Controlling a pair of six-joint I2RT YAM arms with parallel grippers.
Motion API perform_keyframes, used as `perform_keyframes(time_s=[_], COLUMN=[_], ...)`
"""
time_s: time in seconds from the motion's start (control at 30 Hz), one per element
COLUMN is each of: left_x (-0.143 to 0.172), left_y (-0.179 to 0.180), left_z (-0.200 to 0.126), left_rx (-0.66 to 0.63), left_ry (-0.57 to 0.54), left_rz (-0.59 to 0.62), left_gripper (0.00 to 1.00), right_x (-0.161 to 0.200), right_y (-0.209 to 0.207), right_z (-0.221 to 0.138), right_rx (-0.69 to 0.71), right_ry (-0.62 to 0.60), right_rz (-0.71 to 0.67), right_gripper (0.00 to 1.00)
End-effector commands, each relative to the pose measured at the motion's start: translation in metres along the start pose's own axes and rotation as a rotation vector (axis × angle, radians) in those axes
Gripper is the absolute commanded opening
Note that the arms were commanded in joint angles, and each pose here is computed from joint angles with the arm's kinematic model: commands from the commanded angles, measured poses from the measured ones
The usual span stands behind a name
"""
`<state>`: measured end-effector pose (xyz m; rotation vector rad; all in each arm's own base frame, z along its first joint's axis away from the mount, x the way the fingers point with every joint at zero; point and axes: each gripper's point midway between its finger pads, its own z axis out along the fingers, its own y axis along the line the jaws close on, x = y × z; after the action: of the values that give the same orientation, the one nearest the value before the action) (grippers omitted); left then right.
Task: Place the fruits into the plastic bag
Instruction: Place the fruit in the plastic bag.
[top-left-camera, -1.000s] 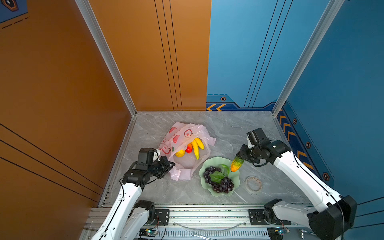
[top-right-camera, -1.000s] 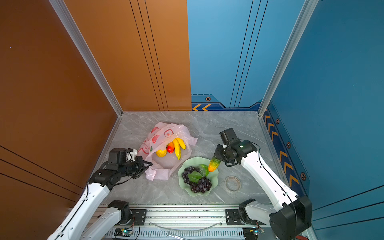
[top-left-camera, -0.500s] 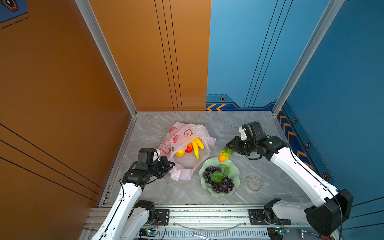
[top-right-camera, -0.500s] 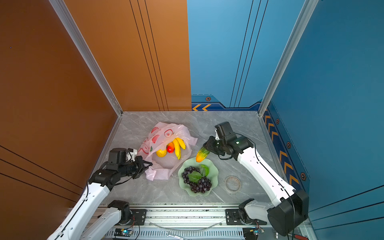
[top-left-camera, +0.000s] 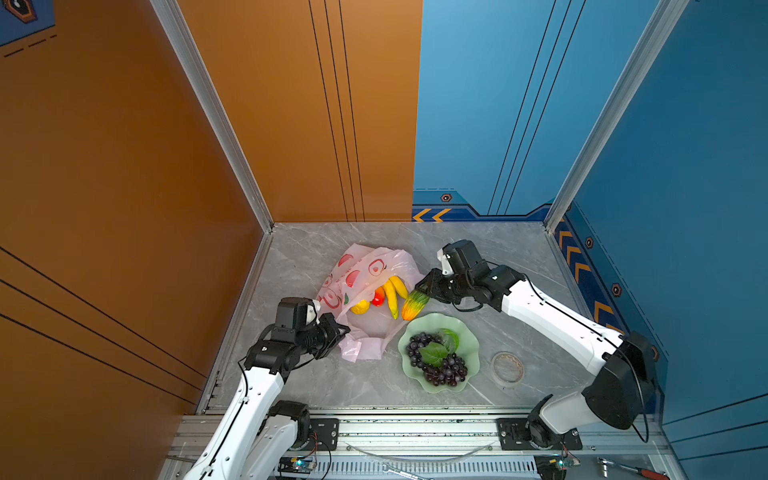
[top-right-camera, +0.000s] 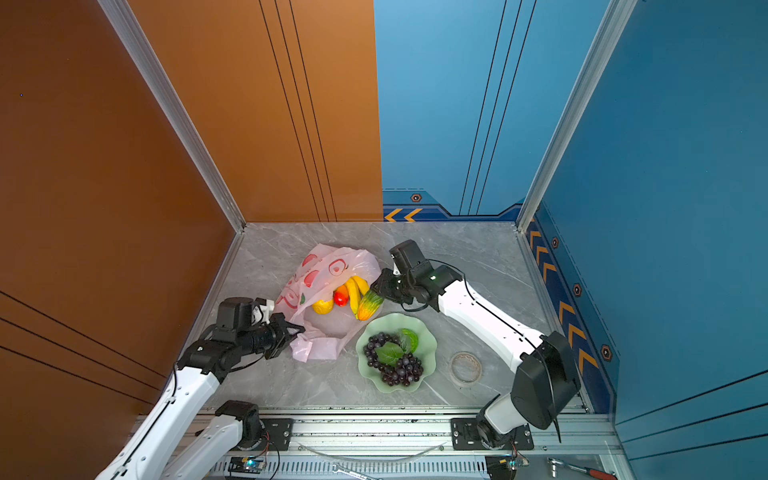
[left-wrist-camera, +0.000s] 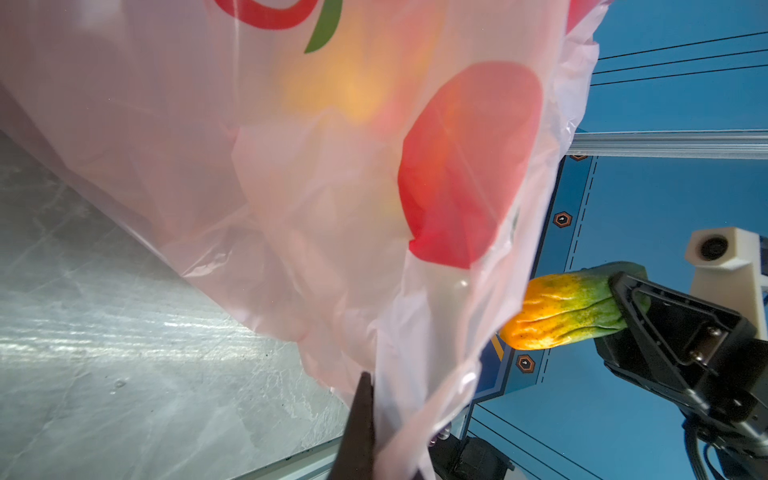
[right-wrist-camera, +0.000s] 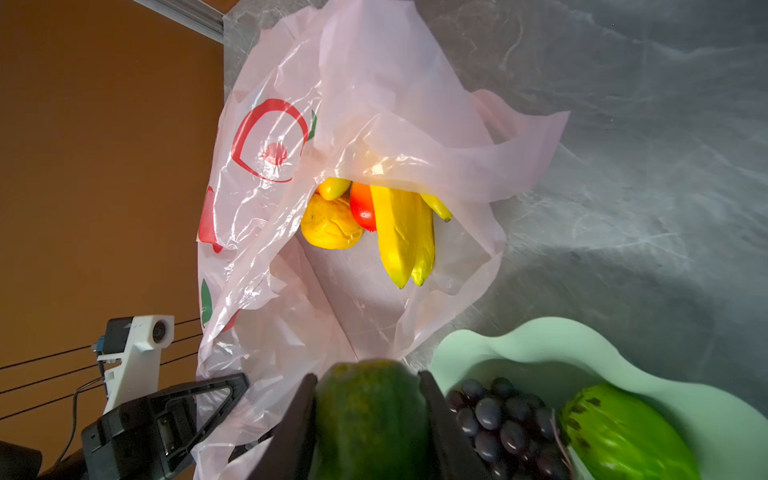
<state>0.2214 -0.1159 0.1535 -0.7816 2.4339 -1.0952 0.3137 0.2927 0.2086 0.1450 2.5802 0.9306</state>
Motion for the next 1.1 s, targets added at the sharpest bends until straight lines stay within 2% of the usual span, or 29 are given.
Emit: perform_keyframes(time_s=[0.0,0.6,1.07], left_x=[0.001,0.0,-0.001], left_y=[0.005,0.004,0.012], left_z=[0.001,0.001,0.003], left_rx=[-0.01,-0.012,-0.028], left_ry=[-0.007,-0.01,-0.019], left_rz=[-0.004,-0.011,-0.022], left_gripper=[0.0,0.0,0.0], right_x=[-0.006,0.022,0.059], right_y=[0.024,0.06,0.064], right_z=[0.01,0.094,0.151], right_rx=[-0.061,-0.094,-0.09], right_ry=[-0.017,0.123,0.242], right_rz=[-0.006,-0.044,-0.039], right_gripper=[0.31,0.29,0.29])
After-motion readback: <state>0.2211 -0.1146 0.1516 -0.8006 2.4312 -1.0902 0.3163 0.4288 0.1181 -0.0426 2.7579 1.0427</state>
